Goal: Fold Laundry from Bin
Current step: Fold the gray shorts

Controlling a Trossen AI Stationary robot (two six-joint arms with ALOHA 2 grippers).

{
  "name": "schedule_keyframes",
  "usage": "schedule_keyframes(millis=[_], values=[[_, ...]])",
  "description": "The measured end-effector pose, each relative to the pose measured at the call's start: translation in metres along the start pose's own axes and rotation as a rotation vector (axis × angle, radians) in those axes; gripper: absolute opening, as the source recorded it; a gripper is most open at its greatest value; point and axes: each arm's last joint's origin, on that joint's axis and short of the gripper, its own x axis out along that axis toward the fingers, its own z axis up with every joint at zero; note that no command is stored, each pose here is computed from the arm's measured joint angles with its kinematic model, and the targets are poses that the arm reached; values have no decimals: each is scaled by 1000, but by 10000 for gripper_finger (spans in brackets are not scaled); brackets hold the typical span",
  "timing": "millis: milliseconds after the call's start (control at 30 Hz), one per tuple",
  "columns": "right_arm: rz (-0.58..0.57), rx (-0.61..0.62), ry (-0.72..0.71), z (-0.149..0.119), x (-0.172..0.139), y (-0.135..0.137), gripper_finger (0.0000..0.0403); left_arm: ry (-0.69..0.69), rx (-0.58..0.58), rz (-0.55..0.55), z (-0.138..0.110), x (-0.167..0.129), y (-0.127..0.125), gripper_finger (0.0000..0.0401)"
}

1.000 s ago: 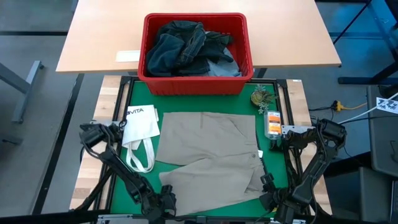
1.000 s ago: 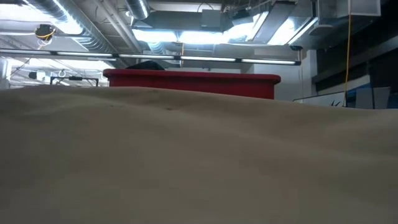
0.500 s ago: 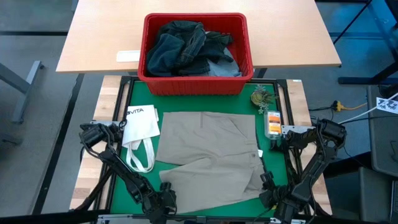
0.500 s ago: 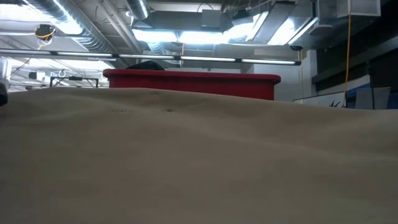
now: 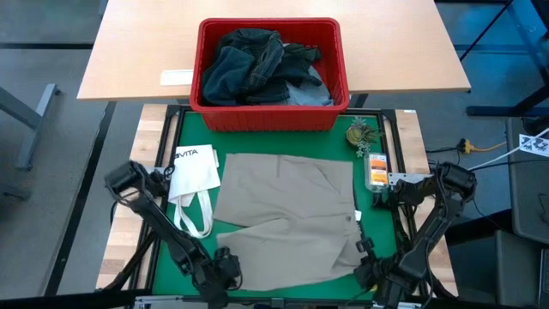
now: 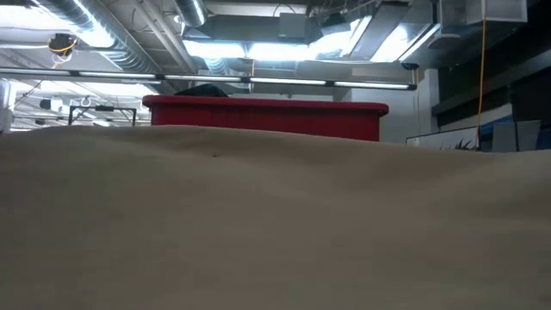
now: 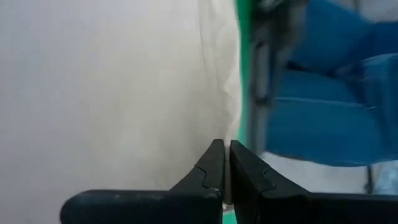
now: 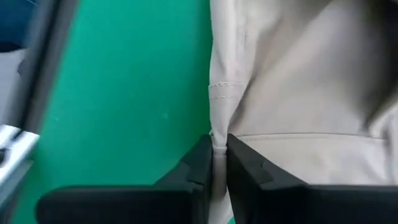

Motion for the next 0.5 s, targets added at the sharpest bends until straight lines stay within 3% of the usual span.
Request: schedule_keyframes(millis=[233, 500], values=[[-70, -121, -18, 28, -48, -5, 10, -147, -19, -6, 26, -71, -5, 5], [-262, -166, -59, 54, -104, -29, 30, -371, -47, 120, 52, -150, 20, 5]])
